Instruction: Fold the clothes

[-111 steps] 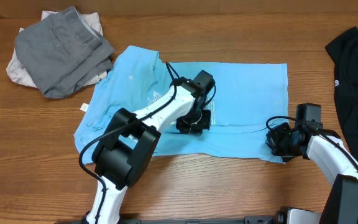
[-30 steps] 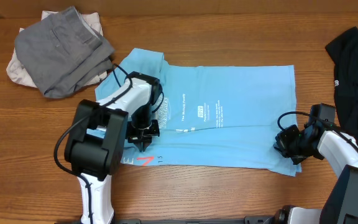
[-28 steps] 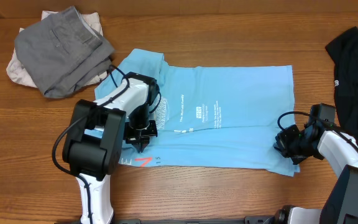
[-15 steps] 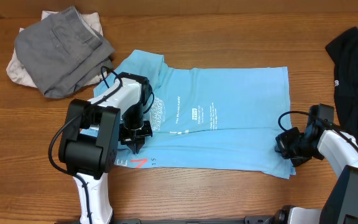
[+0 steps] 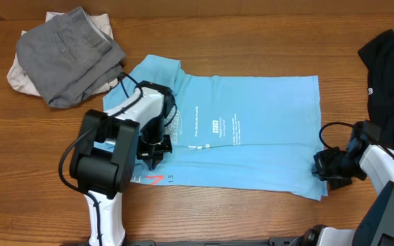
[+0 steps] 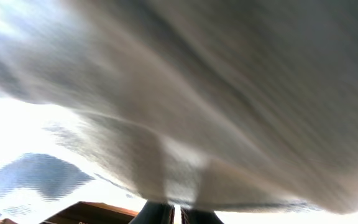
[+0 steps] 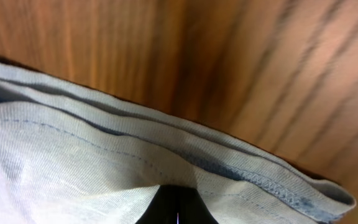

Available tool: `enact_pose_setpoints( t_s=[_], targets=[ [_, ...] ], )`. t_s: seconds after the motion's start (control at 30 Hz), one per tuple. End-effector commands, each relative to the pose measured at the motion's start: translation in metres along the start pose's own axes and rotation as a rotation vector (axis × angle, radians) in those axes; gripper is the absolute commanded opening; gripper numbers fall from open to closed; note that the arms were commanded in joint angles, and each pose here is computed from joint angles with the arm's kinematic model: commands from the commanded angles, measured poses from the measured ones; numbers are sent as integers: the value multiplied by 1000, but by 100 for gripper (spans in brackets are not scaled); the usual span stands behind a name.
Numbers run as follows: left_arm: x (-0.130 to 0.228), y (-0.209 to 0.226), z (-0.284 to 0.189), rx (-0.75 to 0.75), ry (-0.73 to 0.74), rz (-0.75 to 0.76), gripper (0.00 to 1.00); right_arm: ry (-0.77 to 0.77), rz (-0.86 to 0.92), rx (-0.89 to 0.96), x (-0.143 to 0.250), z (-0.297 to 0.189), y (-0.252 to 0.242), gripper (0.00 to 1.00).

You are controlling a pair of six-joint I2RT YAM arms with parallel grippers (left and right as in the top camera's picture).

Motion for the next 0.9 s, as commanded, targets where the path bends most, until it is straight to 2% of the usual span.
enact_pose_setpoints(
  t_s=[0.0, 0.3, 0.5, 0.63, 0.8, 0.83, 0.87],
  targets=[
    [8, -23, 14, 21, 6, 61, 9, -53, 50, 63, -14, -3, -16, 4],
    [7, -29, 14, 25, -20, 73, 12, -56, 132, 89, -22, -9, -38, 4],
    [5, -32, 3, 46, -47, 79, 10, -97, 131, 58, -25, -23, -40, 4],
    [6, -34, -24, 94, -109, 85, 9, -142, 122, 25, -22, -39, -38, 4],
    [13, -31, -78, 188, -249, 106, 13, -236, 98, -44, -19, -76, -31, 4],
    [13, -29, -89, 207, -283, 106, 17, -260, 47, -84, -19, -87, -24, 7],
    [13, -27, -100, 222, -322, 103, 22, -275, -13, -132, -18, -97, -16, 17]
  ],
)
Point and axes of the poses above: each gripper's point midway between its finger pads, its own z axis out along the fingers, its own y axis along the line the jaws close on, x = y × z, the point moved 3 cm from there along -z, back along the fingers, and after that the axes turned 8 degrees about -z, right-handed, at the moved point
